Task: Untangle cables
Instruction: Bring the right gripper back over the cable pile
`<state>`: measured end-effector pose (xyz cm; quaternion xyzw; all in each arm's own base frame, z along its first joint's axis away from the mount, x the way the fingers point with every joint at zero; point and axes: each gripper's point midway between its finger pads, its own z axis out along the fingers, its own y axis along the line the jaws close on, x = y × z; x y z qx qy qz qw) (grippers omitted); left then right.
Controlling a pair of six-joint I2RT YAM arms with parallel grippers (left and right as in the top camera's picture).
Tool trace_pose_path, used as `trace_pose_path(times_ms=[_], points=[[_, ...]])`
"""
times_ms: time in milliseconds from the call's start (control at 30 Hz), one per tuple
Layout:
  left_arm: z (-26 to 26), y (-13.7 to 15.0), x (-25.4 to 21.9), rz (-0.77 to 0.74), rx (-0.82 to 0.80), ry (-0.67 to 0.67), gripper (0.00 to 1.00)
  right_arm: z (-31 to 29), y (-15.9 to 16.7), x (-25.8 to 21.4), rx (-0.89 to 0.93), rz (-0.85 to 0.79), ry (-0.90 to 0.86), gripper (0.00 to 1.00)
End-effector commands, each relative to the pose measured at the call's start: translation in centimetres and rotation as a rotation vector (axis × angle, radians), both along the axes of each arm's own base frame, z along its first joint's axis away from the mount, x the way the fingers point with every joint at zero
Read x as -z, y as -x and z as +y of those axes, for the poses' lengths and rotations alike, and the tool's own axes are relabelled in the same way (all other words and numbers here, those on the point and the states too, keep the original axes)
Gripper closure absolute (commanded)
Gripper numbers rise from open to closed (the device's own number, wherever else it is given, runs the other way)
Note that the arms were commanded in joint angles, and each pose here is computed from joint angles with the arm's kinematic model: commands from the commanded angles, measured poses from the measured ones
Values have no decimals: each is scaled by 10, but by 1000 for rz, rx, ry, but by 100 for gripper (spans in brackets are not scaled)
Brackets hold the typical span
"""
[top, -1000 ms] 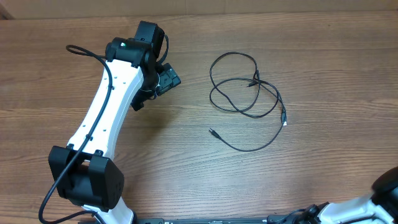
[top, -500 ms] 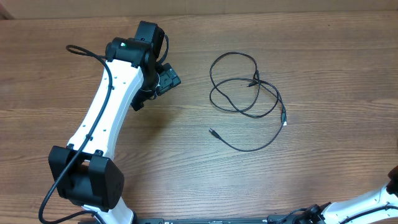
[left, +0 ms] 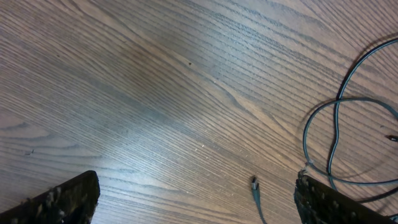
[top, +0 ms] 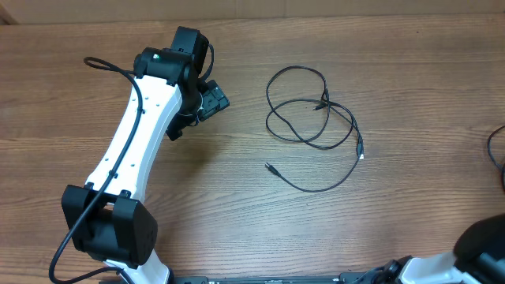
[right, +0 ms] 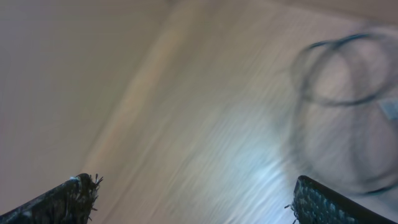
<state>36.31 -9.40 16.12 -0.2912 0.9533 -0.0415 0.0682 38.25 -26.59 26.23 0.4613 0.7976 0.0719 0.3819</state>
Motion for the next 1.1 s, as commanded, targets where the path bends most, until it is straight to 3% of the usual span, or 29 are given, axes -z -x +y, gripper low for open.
trace_pose_path(times_ms=[0,200,567,1067], points=[[1,-1,3,4,5,-11,1,66,-16,-11,-134,4,-47,0],[1,-1,3,4,5,-11,0,161,-19,19,-294,158,-168,0],[1,-1,3,4,5,-11,0,283,-5,59,-573,341,-204,0],[1,-1,3,4,5,-11,0,327,6,132,-683,450,-205,0]])
